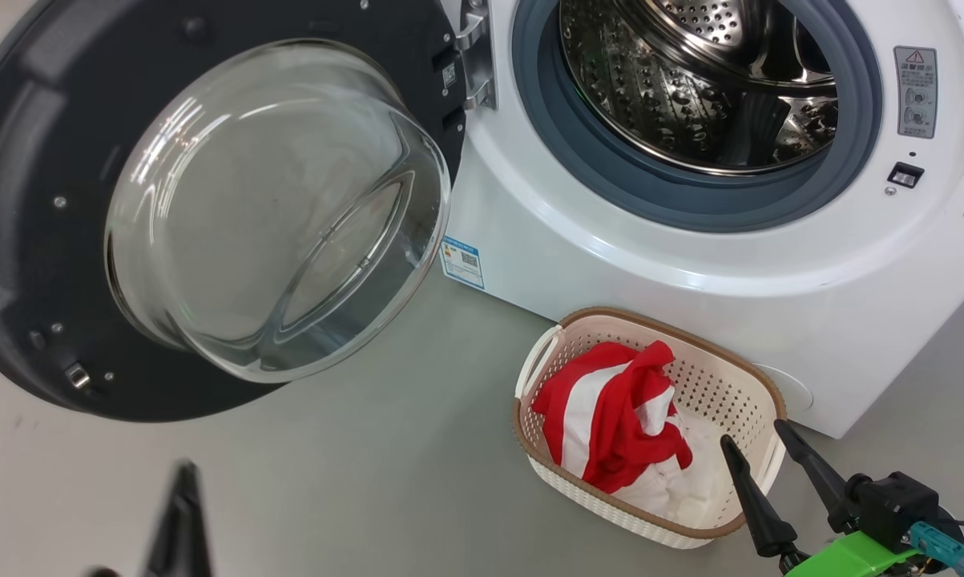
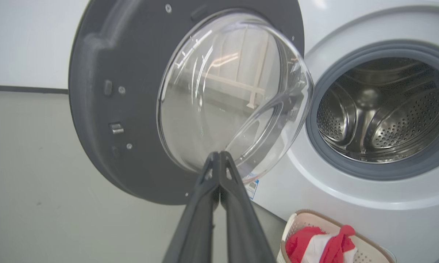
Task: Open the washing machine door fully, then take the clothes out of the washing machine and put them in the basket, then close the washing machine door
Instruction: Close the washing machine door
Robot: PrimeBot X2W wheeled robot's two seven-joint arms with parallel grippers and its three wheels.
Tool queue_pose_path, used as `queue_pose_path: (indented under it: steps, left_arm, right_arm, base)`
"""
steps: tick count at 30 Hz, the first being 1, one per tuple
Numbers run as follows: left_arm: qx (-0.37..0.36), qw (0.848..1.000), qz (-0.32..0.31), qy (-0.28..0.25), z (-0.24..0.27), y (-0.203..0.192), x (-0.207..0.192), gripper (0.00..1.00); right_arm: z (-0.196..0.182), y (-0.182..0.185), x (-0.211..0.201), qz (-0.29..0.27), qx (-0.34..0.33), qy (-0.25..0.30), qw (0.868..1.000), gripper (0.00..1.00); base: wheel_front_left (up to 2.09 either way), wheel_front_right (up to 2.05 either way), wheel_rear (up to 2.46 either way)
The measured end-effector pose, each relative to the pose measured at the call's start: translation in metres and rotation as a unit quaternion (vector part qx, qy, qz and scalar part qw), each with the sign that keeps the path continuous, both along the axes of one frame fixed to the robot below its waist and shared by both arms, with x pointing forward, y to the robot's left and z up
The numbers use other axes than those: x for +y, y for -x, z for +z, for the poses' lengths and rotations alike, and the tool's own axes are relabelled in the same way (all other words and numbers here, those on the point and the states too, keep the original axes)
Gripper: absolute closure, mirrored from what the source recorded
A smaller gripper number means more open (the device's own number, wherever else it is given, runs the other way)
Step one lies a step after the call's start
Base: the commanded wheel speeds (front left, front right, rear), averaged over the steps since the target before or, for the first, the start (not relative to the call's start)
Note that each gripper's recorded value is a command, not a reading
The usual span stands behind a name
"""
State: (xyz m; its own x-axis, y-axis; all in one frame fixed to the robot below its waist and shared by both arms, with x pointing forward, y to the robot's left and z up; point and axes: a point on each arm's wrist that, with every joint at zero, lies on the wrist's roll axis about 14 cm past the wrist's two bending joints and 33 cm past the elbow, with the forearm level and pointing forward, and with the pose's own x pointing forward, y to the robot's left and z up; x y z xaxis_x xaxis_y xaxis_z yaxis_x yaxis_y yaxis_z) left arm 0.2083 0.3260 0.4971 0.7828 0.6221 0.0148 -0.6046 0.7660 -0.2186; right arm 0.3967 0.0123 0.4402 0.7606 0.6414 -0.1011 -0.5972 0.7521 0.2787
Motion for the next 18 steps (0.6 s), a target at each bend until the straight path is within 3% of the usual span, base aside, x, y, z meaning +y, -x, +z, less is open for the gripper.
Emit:
queue_pose_path:
  steps: [4, 11, 15, 18]
  left_arm:
    - [-0.076, 0.995, 0.015, -0.065, 0.061, -0.007, 0.029, 1.0]
    - [-0.179, 0.96, 0.037, -0.213, 0.179, -0.007, 0.086, 1.0]
    - [-0.245, 0.944, 0.054, -0.216, 0.227, -0.006, 0.122, 1.0]
    - [-0.255, 0.943, 0.061, -0.207, 0.243, -0.009, 0.148, 1.0]
  right_arm:
    - [-0.001, -0.001, 0.001, -0.002, 0.003, -0.004, 1.0, 0.0]
    - [-0.003, -0.005, -0.003, -0.017, 0.009, -0.011, 1.0, 0.0]
    - [-0.008, -0.006, -0.012, -0.031, 0.016, -0.011, 0.999, 0.0]
    - [-0.011, -0.008, -0.018, -0.041, 0.02, -0.011, 0.999, 0.0]
  base:
    - [0.0, 0.0, 0.0]
    - [0.0, 0.0, 0.0]
    - [0.0, 0.0, 0.0]
    - [0.0, 0.0, 0.0]
